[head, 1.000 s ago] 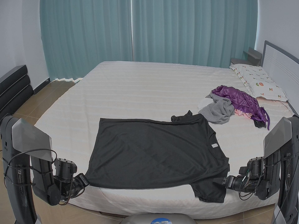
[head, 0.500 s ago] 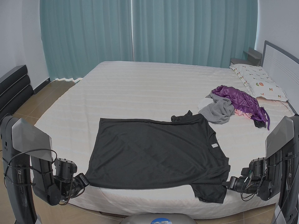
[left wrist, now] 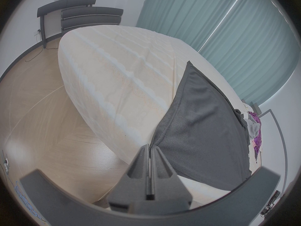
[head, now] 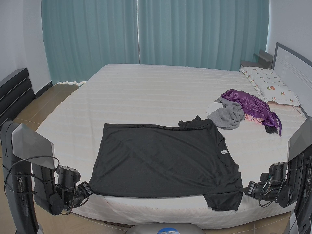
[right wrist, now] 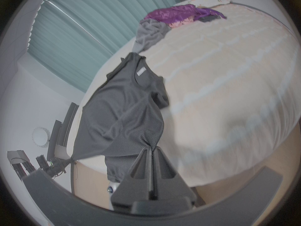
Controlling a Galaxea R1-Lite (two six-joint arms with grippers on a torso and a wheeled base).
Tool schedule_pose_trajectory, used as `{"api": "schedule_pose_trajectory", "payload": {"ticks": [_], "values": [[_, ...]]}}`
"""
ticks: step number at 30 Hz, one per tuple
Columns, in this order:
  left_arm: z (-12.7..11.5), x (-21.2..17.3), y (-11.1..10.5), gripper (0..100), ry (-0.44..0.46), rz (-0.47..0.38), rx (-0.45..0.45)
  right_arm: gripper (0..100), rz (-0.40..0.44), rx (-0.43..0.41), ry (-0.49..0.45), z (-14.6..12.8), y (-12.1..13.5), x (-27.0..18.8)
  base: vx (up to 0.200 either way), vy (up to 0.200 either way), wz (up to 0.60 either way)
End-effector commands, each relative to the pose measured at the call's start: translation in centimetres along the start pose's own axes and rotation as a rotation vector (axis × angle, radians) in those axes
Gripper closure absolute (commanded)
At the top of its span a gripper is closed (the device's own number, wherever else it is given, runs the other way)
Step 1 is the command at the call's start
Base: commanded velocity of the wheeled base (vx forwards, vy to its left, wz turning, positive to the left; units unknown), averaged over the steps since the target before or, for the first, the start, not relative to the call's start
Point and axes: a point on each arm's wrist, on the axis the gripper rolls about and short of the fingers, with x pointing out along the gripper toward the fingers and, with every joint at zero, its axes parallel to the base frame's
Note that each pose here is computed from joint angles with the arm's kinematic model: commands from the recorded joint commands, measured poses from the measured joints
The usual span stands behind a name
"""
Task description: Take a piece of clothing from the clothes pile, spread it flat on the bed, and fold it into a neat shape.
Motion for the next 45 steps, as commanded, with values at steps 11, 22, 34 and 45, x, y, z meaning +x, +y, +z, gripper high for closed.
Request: {"api": "schedule_pose_trajectory", "payload": {"ticks": [11,22,34,45], "values": [[-0.5,-1.4,0.9,100,-0.011,-0.004,0.087,100,-0.033,-0.052,0.153,-0.7,0.5,-4.1,0.0,0.0,0.0],[-1.2,-3.0,2.0,100,0.022,0.023,0.191,100,-0.047,-0.125,0.219,-1.2,0.0,-5.7,0.0,0.0,0.0],[-1.5,-3.4,2.2,100,0.043,0.048,0.23,100,-0.05,-0.22,0.3,-2.1,0.3,-7.3,0.0,0.0,0.0],[-2.0,-5.2,2.5,100,0.138,0.109,0.32,100,-0.092,-0.288,0.364,-2.9,0.2,-8.2,0.0,0.0,0.0]]}}
